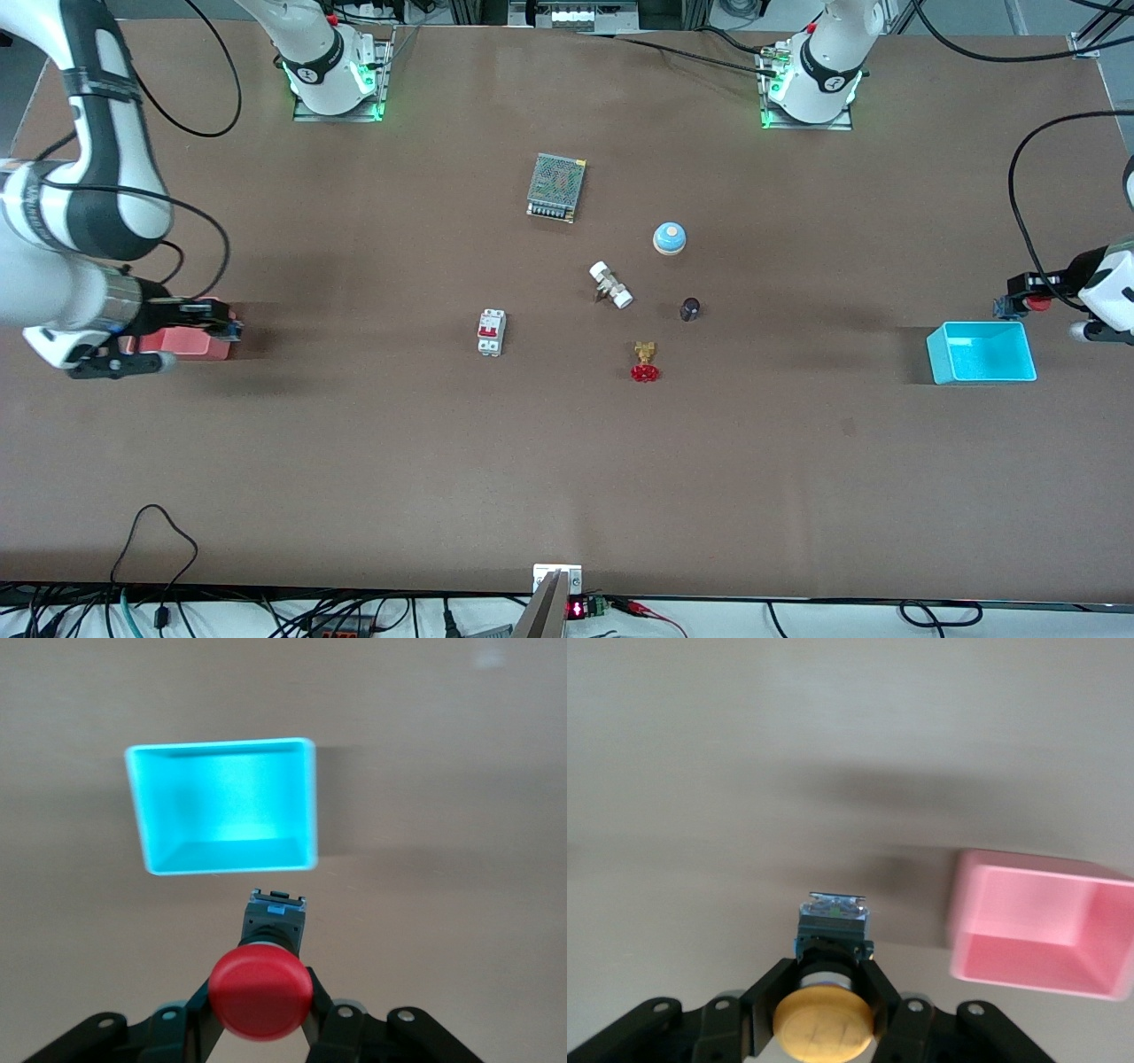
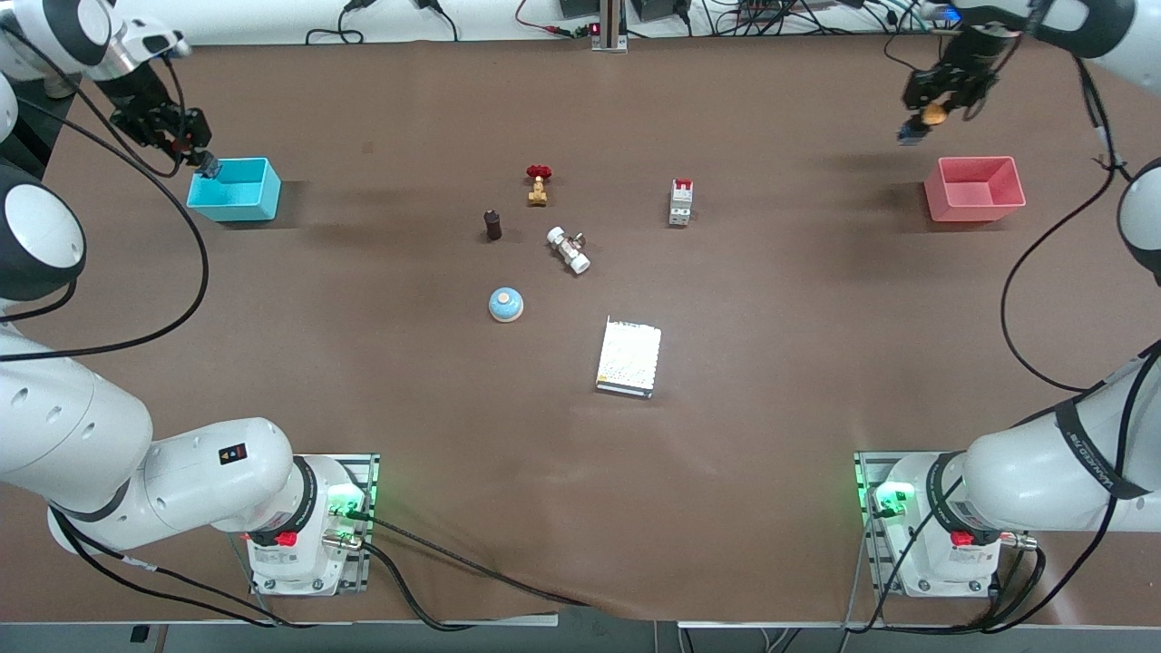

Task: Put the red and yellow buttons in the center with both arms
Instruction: 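Lift the yellow button with the right gripper while the left gripper lifts the red button, then carry both buttons toward the table center and lower them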

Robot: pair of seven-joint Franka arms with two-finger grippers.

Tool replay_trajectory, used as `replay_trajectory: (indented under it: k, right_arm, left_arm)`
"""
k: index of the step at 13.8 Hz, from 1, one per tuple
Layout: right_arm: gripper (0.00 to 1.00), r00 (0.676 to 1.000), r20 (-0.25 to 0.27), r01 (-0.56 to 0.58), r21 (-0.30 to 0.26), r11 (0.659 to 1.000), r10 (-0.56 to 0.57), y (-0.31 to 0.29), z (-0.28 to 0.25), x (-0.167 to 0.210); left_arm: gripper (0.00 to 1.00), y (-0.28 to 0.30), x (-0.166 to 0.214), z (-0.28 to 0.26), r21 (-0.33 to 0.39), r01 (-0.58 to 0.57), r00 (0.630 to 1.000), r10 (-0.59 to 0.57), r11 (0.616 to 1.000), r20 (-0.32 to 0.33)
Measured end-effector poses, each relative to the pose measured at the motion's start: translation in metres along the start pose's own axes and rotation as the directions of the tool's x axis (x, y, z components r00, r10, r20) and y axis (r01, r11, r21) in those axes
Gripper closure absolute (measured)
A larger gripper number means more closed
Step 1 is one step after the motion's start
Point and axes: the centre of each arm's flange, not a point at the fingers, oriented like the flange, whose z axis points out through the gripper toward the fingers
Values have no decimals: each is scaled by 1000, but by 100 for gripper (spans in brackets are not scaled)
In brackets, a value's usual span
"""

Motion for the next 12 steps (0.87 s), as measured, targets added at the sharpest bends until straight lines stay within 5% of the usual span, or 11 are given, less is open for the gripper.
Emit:
replay_trajectory:
  k: [6,12]
  right_arm:
    - [63,992,14,-124,-29,992,124,-141,68,25]
    - [63,954,34,-295,-57,954,297,-178,116,40]
  left_arm:
    - [63,182,33,34,-10,157,984,-156,988,87]
    - [63,307,43,122,44,295,942,-298,955,155]
